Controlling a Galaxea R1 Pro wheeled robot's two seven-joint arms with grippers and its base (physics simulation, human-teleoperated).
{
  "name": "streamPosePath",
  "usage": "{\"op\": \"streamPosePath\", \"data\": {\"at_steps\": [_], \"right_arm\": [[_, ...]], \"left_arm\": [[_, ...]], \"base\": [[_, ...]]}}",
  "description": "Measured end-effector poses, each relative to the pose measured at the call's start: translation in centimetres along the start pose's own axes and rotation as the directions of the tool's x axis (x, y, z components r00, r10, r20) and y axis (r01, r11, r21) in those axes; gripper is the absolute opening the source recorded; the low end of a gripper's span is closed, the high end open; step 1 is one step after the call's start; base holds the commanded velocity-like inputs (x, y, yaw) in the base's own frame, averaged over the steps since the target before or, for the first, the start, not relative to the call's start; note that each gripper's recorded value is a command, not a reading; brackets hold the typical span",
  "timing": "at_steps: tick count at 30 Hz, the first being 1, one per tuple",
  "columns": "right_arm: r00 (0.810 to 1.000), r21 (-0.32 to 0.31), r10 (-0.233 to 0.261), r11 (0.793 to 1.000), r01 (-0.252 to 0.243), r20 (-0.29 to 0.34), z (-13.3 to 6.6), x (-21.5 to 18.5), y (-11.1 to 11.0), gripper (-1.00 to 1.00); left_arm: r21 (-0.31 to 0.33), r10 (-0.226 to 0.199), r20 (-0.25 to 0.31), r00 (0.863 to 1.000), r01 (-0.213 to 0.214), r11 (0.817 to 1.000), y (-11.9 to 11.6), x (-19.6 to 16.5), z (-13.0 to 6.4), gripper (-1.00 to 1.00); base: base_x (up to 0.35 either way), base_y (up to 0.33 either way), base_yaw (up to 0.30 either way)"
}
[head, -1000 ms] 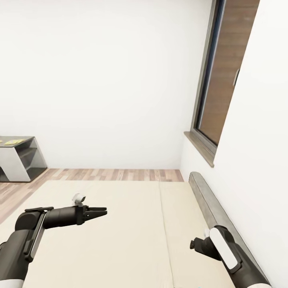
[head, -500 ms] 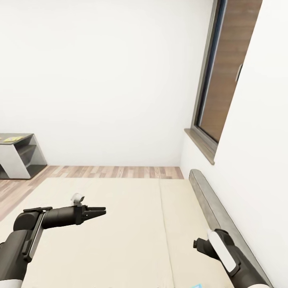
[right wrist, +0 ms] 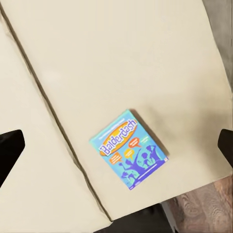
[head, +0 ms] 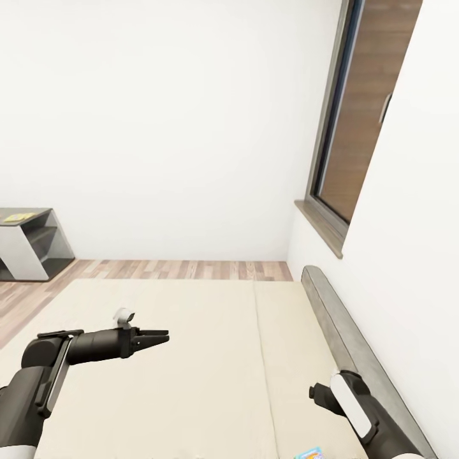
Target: Put all the toys in the child's room - the three board games (two on the bed and one on the table), the two jigsaw puzzles on the table, and the tennis ball on the table - inside the toy box on the table in the child's room.
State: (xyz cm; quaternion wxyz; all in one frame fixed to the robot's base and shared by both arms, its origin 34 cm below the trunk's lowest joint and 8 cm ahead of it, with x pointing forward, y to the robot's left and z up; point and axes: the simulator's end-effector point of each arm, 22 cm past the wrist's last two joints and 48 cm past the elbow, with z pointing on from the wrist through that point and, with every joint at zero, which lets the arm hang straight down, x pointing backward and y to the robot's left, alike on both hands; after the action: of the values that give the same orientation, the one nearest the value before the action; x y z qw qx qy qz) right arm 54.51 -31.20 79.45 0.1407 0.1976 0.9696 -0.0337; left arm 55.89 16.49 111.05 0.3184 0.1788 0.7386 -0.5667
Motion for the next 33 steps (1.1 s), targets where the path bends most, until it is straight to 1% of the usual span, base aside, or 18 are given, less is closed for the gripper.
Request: {"op": "streamPosePath", "data": {"at_steps": [2, 4, 6, 9, 12, 17, 25, 33], "right_arm": [[1.000, 0.013, -0.028, 1.000, 0.028, 0.008, 0.2, 0.2, 0.2, 1.00], [0.998, 0.009, -0.053, 0.999, 0.053, 0.015, 0.4, 0.3, 0.7, 1.00], [0.997, -0.013, -0.072, 0.997, 0.072, 0.026, 0.5, 0.4, 1.6, 1.00], [0.995, -0.078, -0.087, 0.993, 0.090, 0.041, 0.6, 0.5, 3.4, 1.00], [0.994, -0.117, -0.093, 0.988, 0.098, 0.049, 0.6, 0.2, 4.3, 1.00], [0.994, -0.133, -0.095, 0.986, 0.101, 0.049, 0.8, 0.1, 4.7, 1.00], [0.994, -0.139, -0.097, 0.985, 0.102, 0.039, 1.2, 0.4, 5.0, 1.00], [0.994, -0.126, -0.101, 0.987, 0.104, 0.030, 1.7, 0.6, 4.3, 1.00]], "left_arm": [[0.000, -0.003, -0.002, 1.000, 0.003, 1.000, 0.1, 0.1, 0.1, 1.00], [0.000, -0.005, -0.003, 1.000, 0.005, 1.000, 0.2, 0.2, 0.1, 1.00], [-0.001, -0.008, -0.003, 1.000, 0.008, 1.000, 0.4, 0.2, 0.1, 1.00], [-0.001, -0.013, -0.004, 1.000, 0.013, 1.000, 0.6, 0.3, 0.1, 1.00], [-0.004, -0.018, -0.007, 1.000, 0.018, 1.000, 0.8, 0.5, 0.2, 1.00], [-0.008, -0.027, -0.012, 1.000, 0.027, 1.000, 1.2, 0.8, 0.2, 1.00], [-0.009, -0.043, -0.021, 0.999, 0.042, 0.999, 1.8, 1.4, 0.5, 1.00], [-0.008, -0.055, -0.018, 0.998, 0.055, 0.998, 2.3, 1.5, 0.5, 1.00]], "base": [[0.000, 0.000, 0.000], [0.000, 0.000, 0.000], [0.000, 0.000, 0.000], [0.000, 0.000, 0.000], [0.000, 0.000, 0.000], [0.000, 0.000, 0.000], [0.000, 0.000, 0.000], [0.000, 0.000, 0.000]]}}
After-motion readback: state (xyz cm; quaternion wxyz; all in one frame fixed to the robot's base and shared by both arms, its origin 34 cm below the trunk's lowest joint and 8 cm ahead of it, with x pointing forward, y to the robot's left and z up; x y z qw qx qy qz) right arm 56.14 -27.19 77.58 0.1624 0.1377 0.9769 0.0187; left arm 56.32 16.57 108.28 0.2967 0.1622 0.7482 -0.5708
